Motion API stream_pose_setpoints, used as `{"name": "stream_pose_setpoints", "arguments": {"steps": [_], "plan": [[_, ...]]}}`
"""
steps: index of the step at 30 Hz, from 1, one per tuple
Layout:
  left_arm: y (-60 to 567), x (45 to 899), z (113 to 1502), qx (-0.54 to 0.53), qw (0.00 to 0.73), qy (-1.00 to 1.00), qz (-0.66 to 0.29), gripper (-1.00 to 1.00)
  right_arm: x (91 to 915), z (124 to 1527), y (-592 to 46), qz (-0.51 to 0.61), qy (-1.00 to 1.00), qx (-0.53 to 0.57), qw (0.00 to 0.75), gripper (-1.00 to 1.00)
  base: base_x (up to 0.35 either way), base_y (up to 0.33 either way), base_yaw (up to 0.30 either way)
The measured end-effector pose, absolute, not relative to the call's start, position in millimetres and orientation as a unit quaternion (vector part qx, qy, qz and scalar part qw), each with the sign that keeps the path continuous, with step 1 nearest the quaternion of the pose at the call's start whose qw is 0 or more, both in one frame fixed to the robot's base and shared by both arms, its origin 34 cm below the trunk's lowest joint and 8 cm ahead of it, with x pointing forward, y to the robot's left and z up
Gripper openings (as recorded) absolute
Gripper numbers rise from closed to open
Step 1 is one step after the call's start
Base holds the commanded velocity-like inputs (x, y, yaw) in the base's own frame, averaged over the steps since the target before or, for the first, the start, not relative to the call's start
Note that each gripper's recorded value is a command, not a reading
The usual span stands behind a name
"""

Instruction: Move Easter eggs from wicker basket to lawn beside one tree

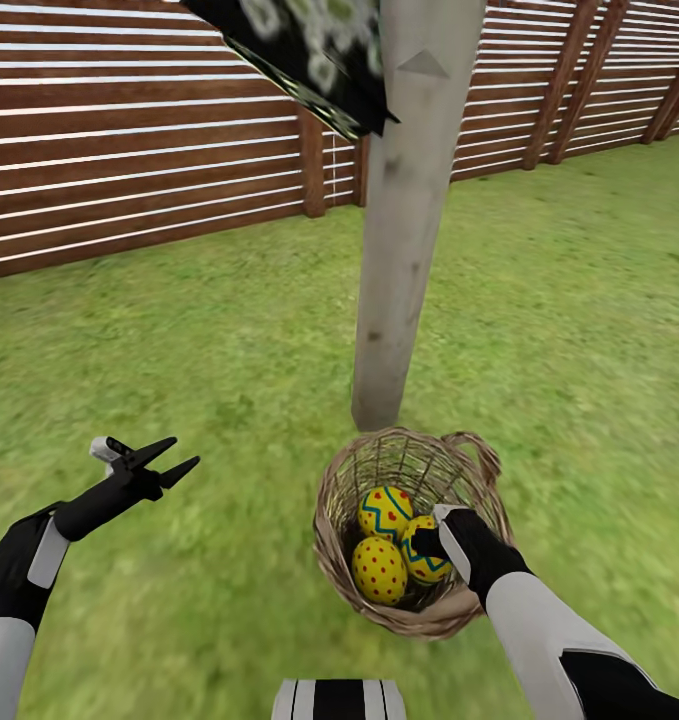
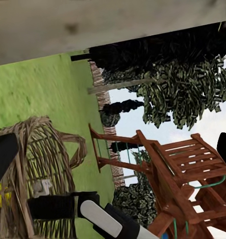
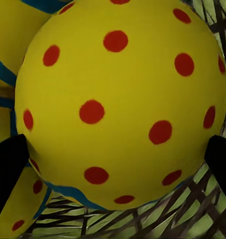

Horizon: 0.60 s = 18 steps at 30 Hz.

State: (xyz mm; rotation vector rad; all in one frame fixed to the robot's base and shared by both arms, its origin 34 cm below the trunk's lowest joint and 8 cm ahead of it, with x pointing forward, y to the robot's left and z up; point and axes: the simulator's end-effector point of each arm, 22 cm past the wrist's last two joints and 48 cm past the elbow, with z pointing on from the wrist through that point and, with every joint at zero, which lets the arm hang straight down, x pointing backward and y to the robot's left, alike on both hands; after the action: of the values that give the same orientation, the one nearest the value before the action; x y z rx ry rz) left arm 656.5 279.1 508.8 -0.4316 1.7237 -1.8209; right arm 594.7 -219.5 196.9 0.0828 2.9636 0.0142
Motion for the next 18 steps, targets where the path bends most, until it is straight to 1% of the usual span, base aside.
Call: {"name": "stream_pose_setpoints", "arguments": {"steps": [7,10,13,15,18], "plan": [[273,655,523,-0.146,0.295,0.652,-0.684,1.00,603,212,-219,0.005,0.994,0.027,0.102,-1.00,0.000,0.000,0.000],[271,654,531,-0.139,0.297,0.651,-0.685,1.00,606,219,-218,0.006,0.994,0.028,0.108,-1.00,-0.185,0.000,0.000],[271,654,539,-0.134,0.301,0.649,-0.686,1.00,610,226,-218,0.007,0.993,0.028,0.114,-1.00,-0.020,0.000,0.000],[271,654,544,-0.131,0.304,0.648,-0.686,1.00,612,230,-215,0.009,0.993,0.027,0.118,-1.00,-0.257,0.000,0.000],[272,653,551,-0.127,0.308,0.646,-0.687,1.00,616,238,-214,0.010,0.992,0.027,0.125,-1.00,-0.065,0.000,0.000]]}}
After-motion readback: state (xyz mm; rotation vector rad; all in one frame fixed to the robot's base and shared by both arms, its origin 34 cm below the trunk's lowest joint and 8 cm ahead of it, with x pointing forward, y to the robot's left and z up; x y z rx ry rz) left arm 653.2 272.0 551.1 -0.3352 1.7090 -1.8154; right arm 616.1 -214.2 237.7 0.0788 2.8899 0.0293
